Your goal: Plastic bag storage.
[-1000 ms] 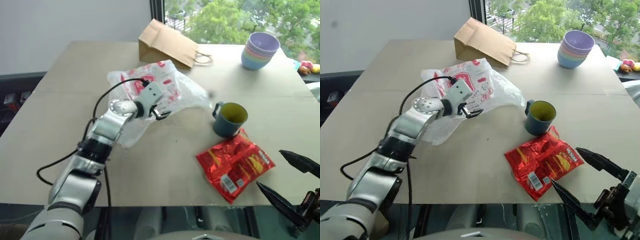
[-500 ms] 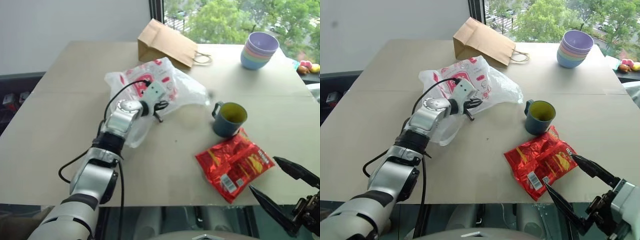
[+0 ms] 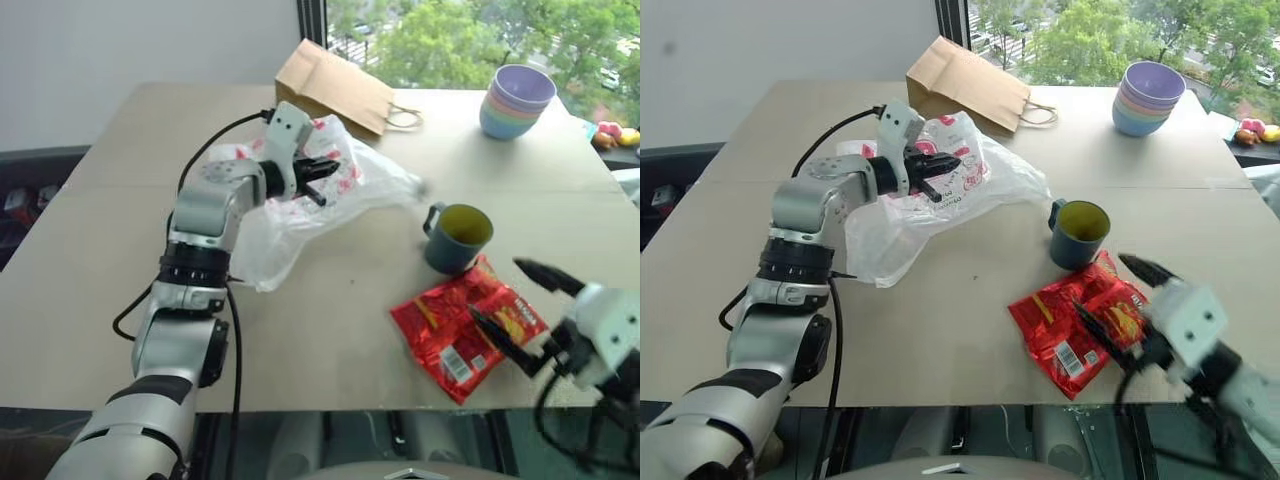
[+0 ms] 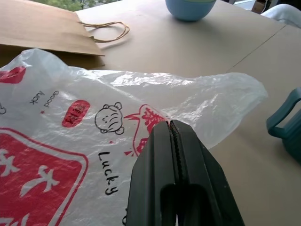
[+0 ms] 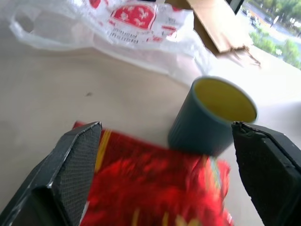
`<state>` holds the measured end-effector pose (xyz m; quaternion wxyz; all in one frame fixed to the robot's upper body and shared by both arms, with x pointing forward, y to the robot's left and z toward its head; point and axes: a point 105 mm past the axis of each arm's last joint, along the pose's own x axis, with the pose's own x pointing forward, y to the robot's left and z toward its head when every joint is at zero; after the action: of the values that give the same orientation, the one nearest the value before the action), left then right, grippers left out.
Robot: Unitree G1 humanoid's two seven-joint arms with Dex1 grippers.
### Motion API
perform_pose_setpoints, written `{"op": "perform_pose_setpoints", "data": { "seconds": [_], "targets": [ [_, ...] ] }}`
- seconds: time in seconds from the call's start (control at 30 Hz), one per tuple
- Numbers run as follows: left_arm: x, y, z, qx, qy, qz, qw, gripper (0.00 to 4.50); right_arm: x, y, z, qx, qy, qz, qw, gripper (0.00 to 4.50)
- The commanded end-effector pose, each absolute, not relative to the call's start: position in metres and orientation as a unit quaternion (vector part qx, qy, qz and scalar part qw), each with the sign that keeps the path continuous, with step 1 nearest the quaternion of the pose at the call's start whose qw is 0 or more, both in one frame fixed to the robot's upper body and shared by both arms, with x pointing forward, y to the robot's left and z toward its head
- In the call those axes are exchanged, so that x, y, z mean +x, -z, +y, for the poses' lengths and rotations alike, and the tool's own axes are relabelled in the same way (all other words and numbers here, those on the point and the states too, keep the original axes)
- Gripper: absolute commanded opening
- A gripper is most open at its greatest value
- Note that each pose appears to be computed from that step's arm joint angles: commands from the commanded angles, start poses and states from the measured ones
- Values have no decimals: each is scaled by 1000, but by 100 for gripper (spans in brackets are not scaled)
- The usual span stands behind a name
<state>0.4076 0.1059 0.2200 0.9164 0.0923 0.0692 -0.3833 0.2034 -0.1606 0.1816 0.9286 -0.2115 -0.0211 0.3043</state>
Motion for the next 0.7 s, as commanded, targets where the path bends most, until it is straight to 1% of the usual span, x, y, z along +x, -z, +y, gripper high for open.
{"op": "perform_pose_setpoints", "data": {
  "seconds": [0.03, 0.1, 0.13, 0.2, 0.23, 0.3, 0.4, 0.5, 0.7],
  "targets": [
    [402, -218, 106, 159, 383, 67, 907, 2, 219, -178, -165, -223, -280, 12, 934, 450],
    [402, -200, 107, 214, 377, 80, 898, 53, 220, -179, -165, -219, -285, 21, 933, 450],
    [403, -195, 106, 224, 370, 84, 898, 77, 219, -178, -165, -219, -287, 26, 932, 450],
    [408, -190, 106, 232, 351, 77, 904, 168, 214, -177, -164, -218, -289, 31, 932, 450],
    [409, -187, 104, 229, 347, 78, 906, 202, 210, -176, -163, -213, -293, 33, 932, 450],
    [408, -180, 99, 230, 358, 84, 901, 295, 204, -176, -159, -209, -304, 28, 929, 450],
    [407, -174, 90, 238, 374, 88, 892, 295, 193, -180, -151, -189, -330, 6, 925, 450],
    [412, -166, 85, 273, 378, 89, 880, 295, 178, -190, -141, -145, -367, -45, 918, 450],
    [429, -144, 81, 328, 367, 103, 865, 295, 157, -200, -141, -115, -360, -105, 920, 450]
  ]
}}
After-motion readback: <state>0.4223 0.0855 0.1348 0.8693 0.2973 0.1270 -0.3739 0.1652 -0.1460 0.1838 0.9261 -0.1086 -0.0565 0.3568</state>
